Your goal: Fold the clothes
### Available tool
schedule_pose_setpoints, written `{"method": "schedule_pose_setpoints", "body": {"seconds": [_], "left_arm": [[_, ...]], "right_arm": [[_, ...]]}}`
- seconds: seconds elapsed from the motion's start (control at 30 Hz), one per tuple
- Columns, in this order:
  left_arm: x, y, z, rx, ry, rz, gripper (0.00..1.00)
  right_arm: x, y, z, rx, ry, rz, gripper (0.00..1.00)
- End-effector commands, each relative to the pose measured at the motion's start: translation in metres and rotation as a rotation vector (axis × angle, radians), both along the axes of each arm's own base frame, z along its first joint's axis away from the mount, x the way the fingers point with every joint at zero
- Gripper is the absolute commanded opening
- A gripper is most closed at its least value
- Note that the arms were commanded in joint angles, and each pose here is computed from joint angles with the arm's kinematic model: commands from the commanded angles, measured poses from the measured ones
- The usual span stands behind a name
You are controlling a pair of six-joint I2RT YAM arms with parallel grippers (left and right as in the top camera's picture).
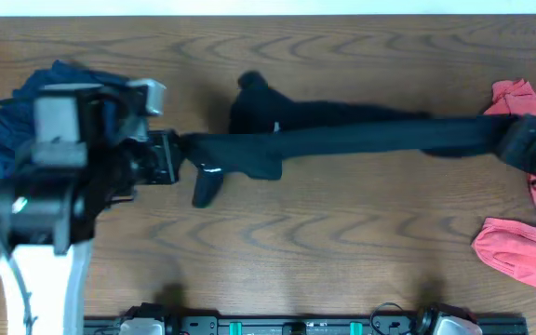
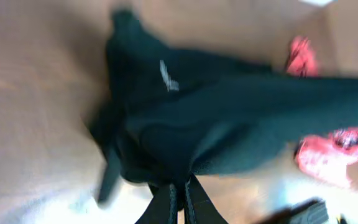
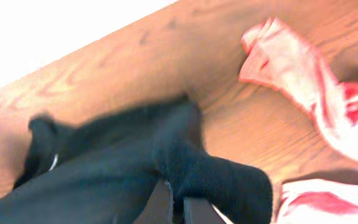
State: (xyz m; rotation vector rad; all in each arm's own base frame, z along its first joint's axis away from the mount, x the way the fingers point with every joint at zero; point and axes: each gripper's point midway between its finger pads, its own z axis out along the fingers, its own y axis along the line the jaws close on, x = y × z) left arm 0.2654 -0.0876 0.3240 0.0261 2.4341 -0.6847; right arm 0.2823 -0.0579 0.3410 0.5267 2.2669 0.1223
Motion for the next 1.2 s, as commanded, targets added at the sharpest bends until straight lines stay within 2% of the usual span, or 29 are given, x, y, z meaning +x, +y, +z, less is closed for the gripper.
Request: {"method": "schedule_pose_setpoints", "body": {"seconds": [0.0, 0.13, 0.27, 0.33, 0.43, 0.57, 0.63, 0.73, 0.83, 0.97, 1.07, 1.17], "left_arm": [[0.001, 0.009, 0.04, -0.056, -0.112, 0.083, 0.06], [0.014, 0.01, 0.06, -0.063, -0.223, 0.086, 0.06], [0.04, 0.01, 0.05, -0.062, -0.202, 0.086, 0.06], [0.062, 0.011, 0.036, -0.06, -0.168, 0.087, 0.06], [0.109, 0.02, 0.011, -0.019, -0.154, 0.125, 0.06], [0.189, 0.026, -0.006, -0.004, -0.266, 0.148, 0.06], [0.22, 0.026, 0.0, -0.013, -0.351, 0.152, 0.06], [0.256, 0.028, 0.041, -0.061, -0.527, 0.177, 0.06], [0.266, 0.029, 0.105, -0.096, -0.715, 0.184, 0.06], [0.253, 0.035, 0.185, -0.098, -0.898, 0.207, 0.06], [0.242, 0.041, 0.201, -0.092, -0.885, 0.215, 0.06], [0.231, 0.041, 0.17, -0.09, -0.722, 0.186, 0.06]], "right_arm": [[-0.003, -0.012, 0.03, -0.07, -0.071, -0.014, 0.01], [0.008, -0.014, 0.036, -0.098, -0.099, 0.011, 0.01], [0.029, -0.02, 0.014, -0.095, -0.024, 0.033, 0.01], [0.046, -0.024, -0.001, -0.081, 0.015, 0.044, 0.01], [0.085, -0.024, -0.02, -0.061, 0.02, 0.088, 0.01], [0.158, -0.011, -0.02, -0.019, -0.138, 0.202, 0.01], [0.181, -0.012, -0.012, 0.022, -0.211, 0.177, 0.01], [0.202, -0.016, 0.017, 0.059, -0.332, 0.133, 0.01], [0.207, -0.023, 0.061, 0.035, -0.449, 0.095, 0.01], [0.196, -0.03, 0.11, -0.022, -0.519, 0.058, 0.01], [0.183, -0.038, 0.114, -0.073, -0.471, 0.021, 0.01], [0.168, -0.048, 0.083, -0.115, -0.316, -0.025, 0.01]]}}
